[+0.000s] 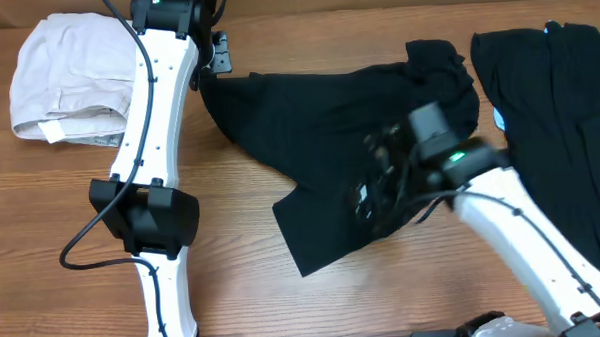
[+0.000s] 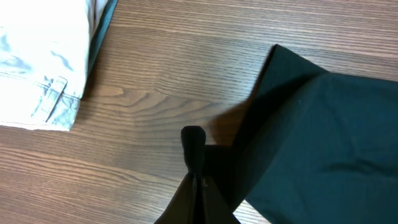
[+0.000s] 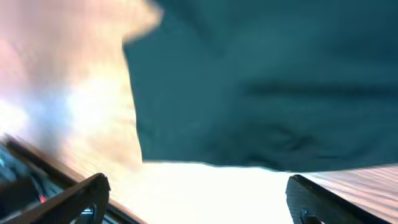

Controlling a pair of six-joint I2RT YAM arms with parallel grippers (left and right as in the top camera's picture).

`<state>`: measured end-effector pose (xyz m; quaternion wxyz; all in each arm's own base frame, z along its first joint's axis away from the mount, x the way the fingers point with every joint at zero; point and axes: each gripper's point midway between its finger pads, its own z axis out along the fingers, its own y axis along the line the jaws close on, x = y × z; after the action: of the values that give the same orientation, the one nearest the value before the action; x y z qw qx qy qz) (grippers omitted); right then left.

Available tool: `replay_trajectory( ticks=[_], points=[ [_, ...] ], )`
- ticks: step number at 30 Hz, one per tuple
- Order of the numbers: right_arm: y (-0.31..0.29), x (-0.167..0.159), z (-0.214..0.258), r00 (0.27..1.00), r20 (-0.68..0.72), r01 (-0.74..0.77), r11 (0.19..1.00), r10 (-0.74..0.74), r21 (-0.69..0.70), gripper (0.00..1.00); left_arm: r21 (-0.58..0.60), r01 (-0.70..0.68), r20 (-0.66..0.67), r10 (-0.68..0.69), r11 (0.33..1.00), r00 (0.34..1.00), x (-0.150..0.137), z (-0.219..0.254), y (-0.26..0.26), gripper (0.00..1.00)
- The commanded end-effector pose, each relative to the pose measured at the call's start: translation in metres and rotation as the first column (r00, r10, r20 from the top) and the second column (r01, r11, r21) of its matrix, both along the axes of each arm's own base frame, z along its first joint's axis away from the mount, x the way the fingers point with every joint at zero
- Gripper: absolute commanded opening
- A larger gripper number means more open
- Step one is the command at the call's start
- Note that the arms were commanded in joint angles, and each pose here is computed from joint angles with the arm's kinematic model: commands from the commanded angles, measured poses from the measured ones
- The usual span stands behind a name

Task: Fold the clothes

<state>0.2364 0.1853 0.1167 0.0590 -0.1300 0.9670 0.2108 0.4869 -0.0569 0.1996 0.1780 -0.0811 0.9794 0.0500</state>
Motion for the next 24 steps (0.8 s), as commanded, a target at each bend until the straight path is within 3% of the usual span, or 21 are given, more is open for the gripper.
replay_trajectory(
  ticks=[1, 6, 9, 12, 24],
  points=[
    [0.02, -0.03, -0.025, 0.995, -0.004, -0.102, 0.991, 0.102, -0.084, 0.92, -0.01, -0.018, 0.005, 0.018, 1.0, 1.0, 0.003, -0.002, -0.001, 0.04],
    [0.022, -0.033, -0.045, 0.98, 0.099, -0.135, 0.942, 0.173, -0.308, 0.94, -0.016, -0.016, 0.009, 0.016, 1.0, 1.0, 0.004, -0.002, -0.002, 0.04],
    [0.033, -0.037, -0.053, 0.974, 0.089, -0.171, 0.937, 0.207, -0.304, 0.92, -0.034, -0.01, 0.013, 0.011, 0.999, 1.0, 0.005, -0.002, -0.005, 0.04],
    [0.037, -0.04, -0.067, 0.96, 0.064, -0.238, 0.913, 0.273, -0.332, 0.82, -0.043, -0.007, 0.016, 0.007, 0.999, 1.0, 0.006, -0.002, -0.007, 0.04],
    [0.036, -0.061, -0.108, 0.91, -0.06, -0.395, 0.813, 0.41, -0.428, 0.86, -0.032, 0.021, 0.012, -0.021, 0.999, 1.0, 0.006, -0.002, -0.007, 0.04]
  ],
)
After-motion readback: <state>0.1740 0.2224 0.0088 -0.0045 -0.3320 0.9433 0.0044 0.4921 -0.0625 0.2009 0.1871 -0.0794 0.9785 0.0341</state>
